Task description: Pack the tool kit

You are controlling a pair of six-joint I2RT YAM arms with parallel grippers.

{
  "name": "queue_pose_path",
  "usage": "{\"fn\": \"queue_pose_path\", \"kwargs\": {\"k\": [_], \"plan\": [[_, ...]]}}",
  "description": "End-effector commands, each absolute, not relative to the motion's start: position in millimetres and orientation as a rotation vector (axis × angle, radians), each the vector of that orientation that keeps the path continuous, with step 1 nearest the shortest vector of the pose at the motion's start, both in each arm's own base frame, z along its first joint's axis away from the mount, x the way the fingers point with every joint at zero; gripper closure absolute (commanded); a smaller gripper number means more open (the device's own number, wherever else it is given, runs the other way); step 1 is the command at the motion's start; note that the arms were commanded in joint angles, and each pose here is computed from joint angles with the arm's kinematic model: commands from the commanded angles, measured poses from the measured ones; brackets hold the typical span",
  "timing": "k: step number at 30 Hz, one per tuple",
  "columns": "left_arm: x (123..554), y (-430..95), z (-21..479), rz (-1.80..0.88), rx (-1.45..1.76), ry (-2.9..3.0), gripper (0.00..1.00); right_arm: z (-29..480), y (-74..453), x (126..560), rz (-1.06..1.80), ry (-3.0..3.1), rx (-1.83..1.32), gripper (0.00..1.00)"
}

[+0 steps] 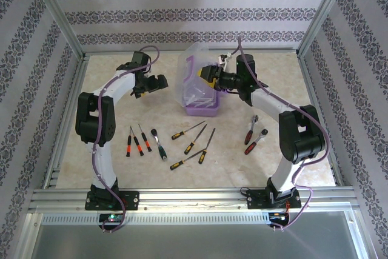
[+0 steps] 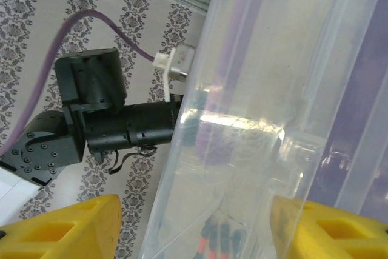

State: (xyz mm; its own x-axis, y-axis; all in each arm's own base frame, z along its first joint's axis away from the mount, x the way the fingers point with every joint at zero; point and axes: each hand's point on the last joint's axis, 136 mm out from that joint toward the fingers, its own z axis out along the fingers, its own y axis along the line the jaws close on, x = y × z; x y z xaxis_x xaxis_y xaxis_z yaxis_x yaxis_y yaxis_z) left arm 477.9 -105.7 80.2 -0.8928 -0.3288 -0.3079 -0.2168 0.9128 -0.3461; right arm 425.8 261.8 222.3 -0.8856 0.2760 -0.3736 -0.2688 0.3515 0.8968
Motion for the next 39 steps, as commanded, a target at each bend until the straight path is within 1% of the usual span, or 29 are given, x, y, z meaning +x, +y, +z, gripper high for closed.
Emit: {"fn": "queue_pose_path", "kwargs": {"k": [1, 8, 13, 19, 32, 39], "plan": [[477.2, -106.8, 73.4, -0.428, -0.373, 2.709, 0.01, 238.3, 268.7, 427.6, 1.53, 2.121, -0.068, 0.34], [478.6, -112.3, 71.8, -0.476, -0.37, 2.698, 0.02, 246.5, 282.2, 429.5, 1.509, 2.134, -0.117, 0.34], [478.1, -103.3, 68.5, -0.398, -0.372, 2.706, 0.02, 251.1, 293.7, 425.2, 1.374, 2.199, -0.212, 0.33], [475.0, -94.6, 60.4, -0.324, -0.377, 2.744, 0.03, 257.5, 304.0, 426.9, 1.363, 2.206, -0.245, 0.33], [468.7, -93.6, 47.5, -0.359, -0.413, 2.742, 0.02, 258.0, 337.9, 425.9, 1.367, 2.221, -0.31, 0.33], [467.7, -95.7, 44.2, -0.392, -0.42, 2.739, 0.02, 255.2, 354.4, 418.7, 1.303, 2.259, -0.382, 0.32]]}}
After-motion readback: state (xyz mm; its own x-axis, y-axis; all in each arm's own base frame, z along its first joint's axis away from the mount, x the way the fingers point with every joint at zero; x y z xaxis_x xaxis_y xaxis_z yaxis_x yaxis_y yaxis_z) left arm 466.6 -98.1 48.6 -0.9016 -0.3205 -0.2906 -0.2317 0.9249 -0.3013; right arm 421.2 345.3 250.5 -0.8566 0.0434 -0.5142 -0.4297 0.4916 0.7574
